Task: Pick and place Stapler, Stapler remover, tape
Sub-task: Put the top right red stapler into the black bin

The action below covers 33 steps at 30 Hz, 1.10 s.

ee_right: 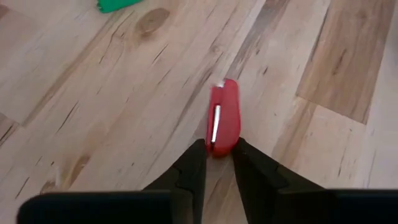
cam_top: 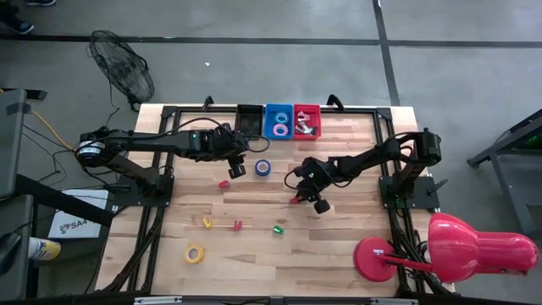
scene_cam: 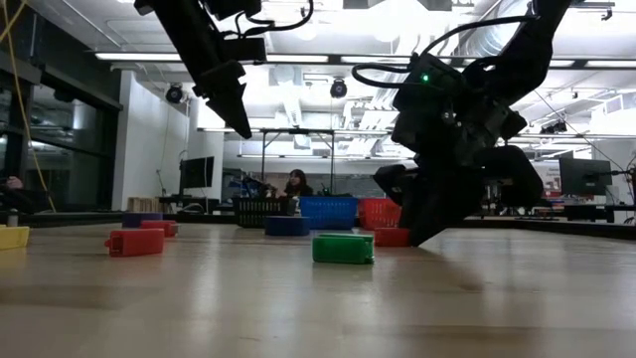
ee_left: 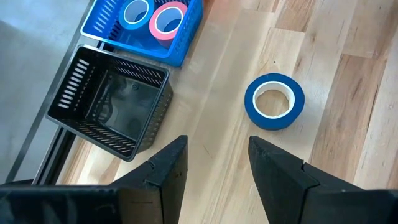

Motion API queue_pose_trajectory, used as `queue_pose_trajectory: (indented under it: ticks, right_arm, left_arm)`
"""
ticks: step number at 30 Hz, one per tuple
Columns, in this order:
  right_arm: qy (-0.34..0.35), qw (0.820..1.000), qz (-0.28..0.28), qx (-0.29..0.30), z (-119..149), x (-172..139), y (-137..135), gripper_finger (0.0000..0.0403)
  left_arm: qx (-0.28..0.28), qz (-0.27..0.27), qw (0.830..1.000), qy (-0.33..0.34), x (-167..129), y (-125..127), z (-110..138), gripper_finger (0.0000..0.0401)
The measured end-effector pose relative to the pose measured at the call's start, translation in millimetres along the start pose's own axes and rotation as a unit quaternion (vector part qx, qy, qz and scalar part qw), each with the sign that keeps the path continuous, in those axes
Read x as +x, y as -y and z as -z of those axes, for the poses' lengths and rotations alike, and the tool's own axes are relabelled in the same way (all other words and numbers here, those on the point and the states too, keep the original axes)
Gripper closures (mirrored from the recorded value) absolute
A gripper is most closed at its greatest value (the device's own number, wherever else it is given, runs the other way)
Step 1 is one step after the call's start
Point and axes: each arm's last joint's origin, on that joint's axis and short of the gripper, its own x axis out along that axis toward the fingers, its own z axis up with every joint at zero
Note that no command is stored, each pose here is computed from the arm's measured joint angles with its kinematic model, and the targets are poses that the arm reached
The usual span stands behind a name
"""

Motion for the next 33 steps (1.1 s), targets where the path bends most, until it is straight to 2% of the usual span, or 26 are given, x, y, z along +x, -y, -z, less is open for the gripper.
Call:
queue_pose_trajectory:
  ticks: [8, 12, 17, 24, 29, 33]
  right_arm:
    - [-0.001, 1.000, 0.003, 0.009, 0.2, -0.1, 0.4, 0.0397]
    - [-0.004, 1.000, 0.005, 0.007, 0.5, -0.1, 0.5, 0.0394]
    - [-0.010, 1.000, 0.020, 0.005, 0.6, 0.0, 1.1, 0.0363]
    - [-0.007, 1.000, 0.027, 0.001, -6.4, 0.1, 2.6, 0.0281]
    - [-0.001, 0.998, 0.043, -0.052, -23.4, 2.1, 1.1, 0.0221]
    - [0.019, 0.994, 0.055, -0.089, -40.1, 2.0, 1.3, 0.0200]
  left_arm:
    - [0.000, 0.000, 1.000, 0.000, 0.0, -0.1, 0.0, 0.0236]
    - [0.002, 0.000, 1.000, 0.000, 0.0, 0.0, 0.0, 0.0236]
    - [0.004, 0.000, 1.000, -0.003, 0.0, 0.0, 0.6, 0.0236]
    - [0.009, 0.000, 1.000, -0.014, -0.1, -0.1, 2.8, 0.0236]
    - [0.012, 0.000, 1.000, -0.022, -0.1, -0.2, 4.4, 0.0236]
    - [0.013, 0.001, 1.000, -0.026, -0.1, -0.2, 5.2, 0.0236]
